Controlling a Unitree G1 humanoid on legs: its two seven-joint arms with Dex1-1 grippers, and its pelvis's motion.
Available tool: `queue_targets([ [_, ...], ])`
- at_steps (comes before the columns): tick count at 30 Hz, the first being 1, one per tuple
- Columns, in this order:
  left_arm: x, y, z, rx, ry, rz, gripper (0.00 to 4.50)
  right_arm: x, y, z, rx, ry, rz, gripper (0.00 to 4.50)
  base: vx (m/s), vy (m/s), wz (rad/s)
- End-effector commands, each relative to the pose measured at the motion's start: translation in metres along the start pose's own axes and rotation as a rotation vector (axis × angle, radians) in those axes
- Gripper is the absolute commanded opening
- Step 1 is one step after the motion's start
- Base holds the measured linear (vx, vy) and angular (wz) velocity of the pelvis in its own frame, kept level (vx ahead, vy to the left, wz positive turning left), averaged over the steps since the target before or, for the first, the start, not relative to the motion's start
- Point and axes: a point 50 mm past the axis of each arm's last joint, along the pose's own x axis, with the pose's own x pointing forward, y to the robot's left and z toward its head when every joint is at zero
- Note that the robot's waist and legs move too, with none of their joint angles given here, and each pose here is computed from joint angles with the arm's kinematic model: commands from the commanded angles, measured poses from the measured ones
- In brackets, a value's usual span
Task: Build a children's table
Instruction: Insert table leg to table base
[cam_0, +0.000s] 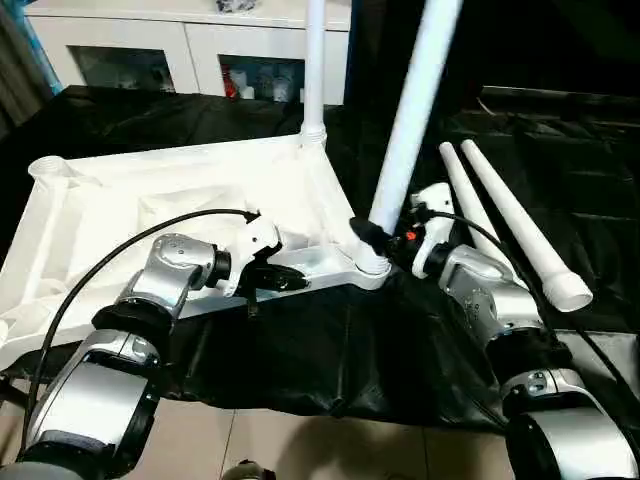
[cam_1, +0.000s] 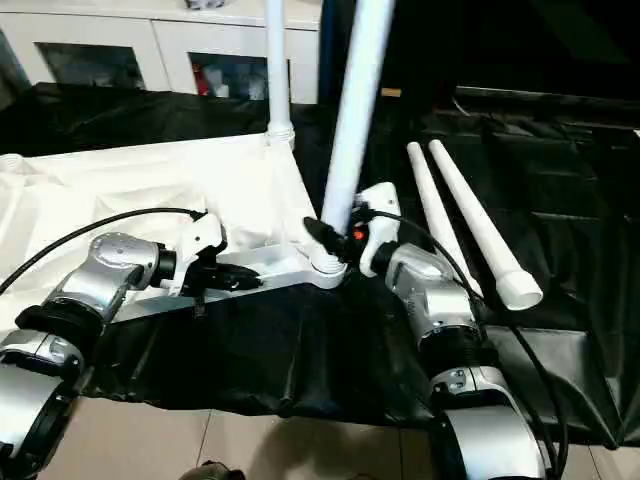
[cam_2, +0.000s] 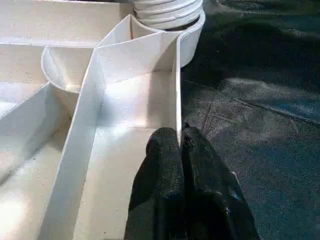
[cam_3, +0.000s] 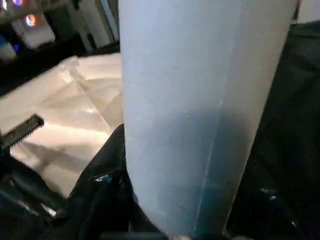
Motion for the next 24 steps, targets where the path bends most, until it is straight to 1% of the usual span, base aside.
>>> queue_targets([
  [1,0.009,-0.005,-0.001,-0.004,-0.001,-0.025,0.00,-0.003,0.000,-0.005,0.034,-0.030,-0.010,1.90,0.000,0.000,0.00],
  [2,0.009,-0.005,-0.001,-0.004,-0.001,-0.024,0.00,-0.003,-0.001,-0.006,0.035,-0.031,-0.010,1.90,0.000,0.000,0.00],
  [3,0.010,-0.005,0.000,-0.004,-0.004,-0.014,0.00,-0.007,-0.001,-0.012,0.047,-0.038,-0.013,1.90,0.000,0.000,0.00],
  [5,0.011,-0.005,0.001,-0.005,-0.005,-0.011,0.00,-0.010,-0.001,-0.016,0.054,-0.040,-0.016,1.90,0.000,0.000,0.00],
  [7,0.011,-0.004,0.000,-0.006,-0.002,0.006,0.00,-0.015,-0.002,-0.024,0.066,-0.050,-0.029,1.90,0.000,0.000,0.00],
  [8,0.011,-0.003,0.000,-0.005,0.002,0.020,0.00,-0.019,-0.002,-0.031,0.078,-0.061,-0.041,1.90,0.000,0.000,0.00],
  [9,0.011,-0.002,0.000,-0.006,0.003,0.023,0.00,-0.022,-0.002,-0.035,0.073,-0.065,-0.053,1.90,0.000,0.000,0.00],
  [11,0.011,-0.002,0.000,-0.007,0.003,0.025,0.00,-0.023,-0.002,-0.038,0.069,-0.067,-0.060,1.90,0.000,0.000,0.00],
  [13,0.010,-0.002,0.000,-0.006,0.006,0.029,0.00,-0.027,-0.002,-0.042,0.028,-0.076,-0.082,1.90,0.000,0.000,0.00],
  [14,0.010,-0.002,0.000,-0.005,0.007,0.029,0.00,-0.028,-0.001,-0.043,0.007,-0.076,-0.087,1.90,0.000,0.000,0.00],
  [15,0.010,-0.002,0.000,-0.005,0.008,0.029,0.00,-0.029,-0.001,-0.042,-0.036,-0.065,-0.092,1.90,0.000,0.000,0.00],
  [17,0.009,-0.002,0.000,-0.004,0.009,0.028,0.00,-0.029,0.000,-0.042,-0.063,-0.057,-0.094,1.90,0.000,0.000,0.00],
  [19,0.008,-0.002,-0.001,0.003,0.014,0.021,0.00,-0.024,0.003,-0.037,-0.148,-0.025,-0.083,1.89,0.000,0.000,0.00],
  [20,0.008,-0.002,-0.001,0.006,0.016,0.019,0.00,-0.023,0.004,-0.036,-0.170,-0.016,-0.071,1.89,0.000,0.000,0.00],
  [21,0.008,-0.002,0.000,0.011,0.019,0.015,0.00,-0.020,0.006,-0.034,-0.189,-0.006,-0.057,1.89,0.000,0.000,0.00],
  [23,0.008,-0.002,0.000,0.014,0.021,0.013,0.00,-0.019,0.007,-0.033,-0.198,-0.002,-0.048,1.89,0.000,0.000,0.00],
  [24,0.007,-0.003,-0.001,0.023,0.031,0.003,0.00,-0.013,0.009,-0.030,-0.214,0.028,-0.023,1.89,0.000,0.000,0.00],
])
